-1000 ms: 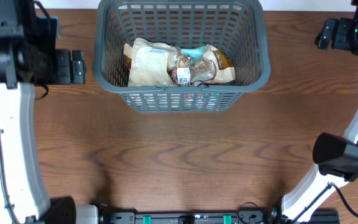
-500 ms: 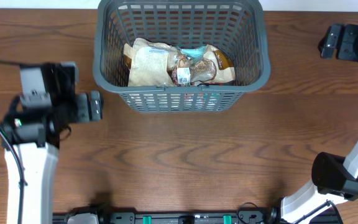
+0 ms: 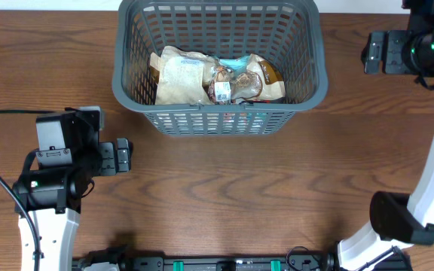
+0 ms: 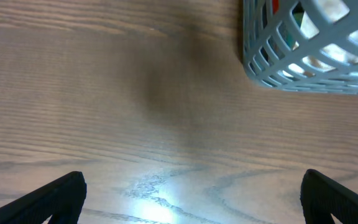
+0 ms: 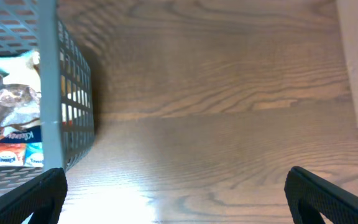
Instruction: Pack container
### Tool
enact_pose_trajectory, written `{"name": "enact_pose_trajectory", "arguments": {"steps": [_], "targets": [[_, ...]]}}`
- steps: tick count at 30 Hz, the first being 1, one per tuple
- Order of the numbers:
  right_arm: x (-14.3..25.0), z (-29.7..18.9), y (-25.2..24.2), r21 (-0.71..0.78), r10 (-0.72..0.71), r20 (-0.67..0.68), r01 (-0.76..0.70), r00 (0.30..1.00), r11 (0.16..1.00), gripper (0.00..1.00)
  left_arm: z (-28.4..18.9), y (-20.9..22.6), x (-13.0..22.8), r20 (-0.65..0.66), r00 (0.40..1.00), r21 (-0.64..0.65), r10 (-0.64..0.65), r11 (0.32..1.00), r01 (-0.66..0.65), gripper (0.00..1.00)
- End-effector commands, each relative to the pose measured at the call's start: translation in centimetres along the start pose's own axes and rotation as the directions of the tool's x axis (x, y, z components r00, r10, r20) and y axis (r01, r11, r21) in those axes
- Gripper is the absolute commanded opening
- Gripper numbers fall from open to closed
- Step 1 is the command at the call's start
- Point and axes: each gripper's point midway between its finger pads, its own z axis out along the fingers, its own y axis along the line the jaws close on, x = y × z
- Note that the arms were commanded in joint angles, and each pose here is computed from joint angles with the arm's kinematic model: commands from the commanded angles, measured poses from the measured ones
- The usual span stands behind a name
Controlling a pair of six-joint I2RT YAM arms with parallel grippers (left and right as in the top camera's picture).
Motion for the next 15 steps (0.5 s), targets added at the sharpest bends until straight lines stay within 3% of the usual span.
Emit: {"name": "enact_pose_trajectory", "arguments": {"steps": [1,15], "targets": [[0.2,-2.5,-0.3,0.016,-0.001,0.06,0.0,0.998,1.0,0.99,0.0,-0.4,-0.2,0.014,1.0,0.02,0.001,1.0,-0.001,0.99],[0.3,-2.8,1.0,-0.058,0.001,0.062,0.003,0.998,0.998,0.99,0.0,-0.3,-0.3,0.014,1.0,0.014,0.001,1.0,-0.001,0.99]]}}
